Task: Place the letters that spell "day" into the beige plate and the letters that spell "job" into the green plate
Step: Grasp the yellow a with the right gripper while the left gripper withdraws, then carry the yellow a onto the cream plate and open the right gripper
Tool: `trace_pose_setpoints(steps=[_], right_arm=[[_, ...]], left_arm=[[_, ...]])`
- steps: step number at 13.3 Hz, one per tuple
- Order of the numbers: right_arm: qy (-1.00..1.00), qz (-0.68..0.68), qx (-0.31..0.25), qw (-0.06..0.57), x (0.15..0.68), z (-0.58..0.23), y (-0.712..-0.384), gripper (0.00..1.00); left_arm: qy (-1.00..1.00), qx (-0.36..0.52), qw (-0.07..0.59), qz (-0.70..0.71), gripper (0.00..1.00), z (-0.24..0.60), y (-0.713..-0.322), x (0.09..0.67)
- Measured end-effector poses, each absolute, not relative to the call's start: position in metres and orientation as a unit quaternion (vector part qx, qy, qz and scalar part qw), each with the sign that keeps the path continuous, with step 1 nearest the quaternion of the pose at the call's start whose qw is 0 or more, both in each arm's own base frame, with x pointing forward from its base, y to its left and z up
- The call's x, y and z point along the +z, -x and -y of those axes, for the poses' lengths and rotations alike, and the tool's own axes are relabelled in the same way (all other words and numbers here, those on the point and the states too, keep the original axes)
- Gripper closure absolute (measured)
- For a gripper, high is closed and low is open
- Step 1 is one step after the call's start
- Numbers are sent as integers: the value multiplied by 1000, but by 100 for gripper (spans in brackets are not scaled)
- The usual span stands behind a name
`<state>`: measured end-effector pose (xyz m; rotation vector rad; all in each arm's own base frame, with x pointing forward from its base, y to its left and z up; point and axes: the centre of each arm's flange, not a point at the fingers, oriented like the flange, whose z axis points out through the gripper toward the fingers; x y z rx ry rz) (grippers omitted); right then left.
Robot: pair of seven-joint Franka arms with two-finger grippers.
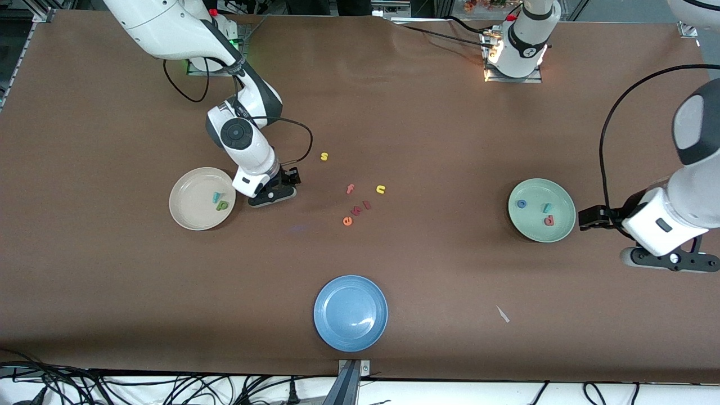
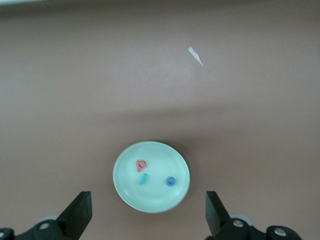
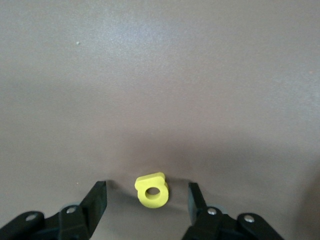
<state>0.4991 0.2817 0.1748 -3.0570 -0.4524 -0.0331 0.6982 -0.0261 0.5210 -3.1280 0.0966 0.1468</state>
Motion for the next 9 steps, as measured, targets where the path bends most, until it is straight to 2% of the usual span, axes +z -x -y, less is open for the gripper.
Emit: trace_pose_setpoints(steps=[3, 5, 6, 8, 9], right_arm=[[987, 161, -12, 18, 172, -282, -498, 28], [986, 165, -16, 14, 172, -280, -499, 42], [986, 166, -16, 14, 172, -280, -499, 42], [986, 166, -19, 14, 174, -280, -500, 57], [986, 166, -19, 14, 174, -280, -500, 57]], left_arm=[[997, 73, -24, -5, 0, 0, -688, 530], [996, 89, -28, -3, 0, -1, -678, 538], [995, 95, -28, -3, 0, 2, -673, 541], [994, 104, -34, 1, 0, 2, -662, 543], [994, 108, -35, 5, 0, -1, -656, 544]])
